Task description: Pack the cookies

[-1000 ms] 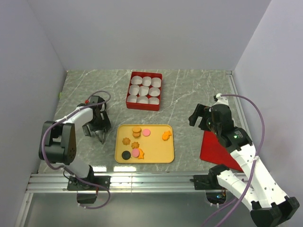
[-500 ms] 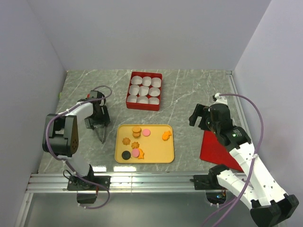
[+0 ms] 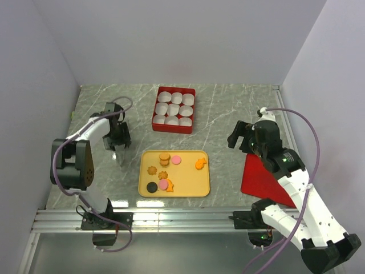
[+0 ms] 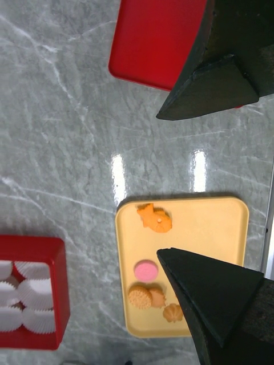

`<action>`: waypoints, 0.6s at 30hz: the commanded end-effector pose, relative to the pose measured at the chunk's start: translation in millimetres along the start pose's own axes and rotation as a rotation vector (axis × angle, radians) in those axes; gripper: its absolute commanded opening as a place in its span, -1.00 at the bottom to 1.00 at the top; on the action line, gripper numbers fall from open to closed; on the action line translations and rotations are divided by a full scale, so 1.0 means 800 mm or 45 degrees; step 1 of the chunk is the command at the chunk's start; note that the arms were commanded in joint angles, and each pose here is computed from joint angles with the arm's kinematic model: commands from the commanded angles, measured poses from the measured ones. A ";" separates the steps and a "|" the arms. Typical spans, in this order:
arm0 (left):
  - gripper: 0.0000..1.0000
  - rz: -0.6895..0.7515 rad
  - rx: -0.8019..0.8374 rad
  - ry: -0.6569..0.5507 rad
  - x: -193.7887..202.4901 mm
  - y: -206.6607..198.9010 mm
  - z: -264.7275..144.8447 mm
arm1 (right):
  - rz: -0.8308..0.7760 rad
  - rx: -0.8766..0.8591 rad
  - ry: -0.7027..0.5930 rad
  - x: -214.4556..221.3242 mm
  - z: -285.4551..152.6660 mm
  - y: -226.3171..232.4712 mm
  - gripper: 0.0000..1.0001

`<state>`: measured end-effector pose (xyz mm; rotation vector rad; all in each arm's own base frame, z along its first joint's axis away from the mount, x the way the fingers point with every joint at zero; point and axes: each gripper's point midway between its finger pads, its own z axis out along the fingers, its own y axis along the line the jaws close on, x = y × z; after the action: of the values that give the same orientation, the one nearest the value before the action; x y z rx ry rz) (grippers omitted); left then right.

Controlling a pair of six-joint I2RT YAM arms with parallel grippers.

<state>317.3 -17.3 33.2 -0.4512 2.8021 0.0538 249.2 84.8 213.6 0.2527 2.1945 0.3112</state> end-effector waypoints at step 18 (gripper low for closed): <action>0.31 0.017 0.228 -0.364 -0.057 -0.070 -0.212 | 0.060 -0.192 -0.026 -0.041 -0.019 0.051 1.00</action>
<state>331.5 -66.5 168.0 -0.3427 2.5922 -0.0807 255.1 106.2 238.8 0.2249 2.1830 0.4440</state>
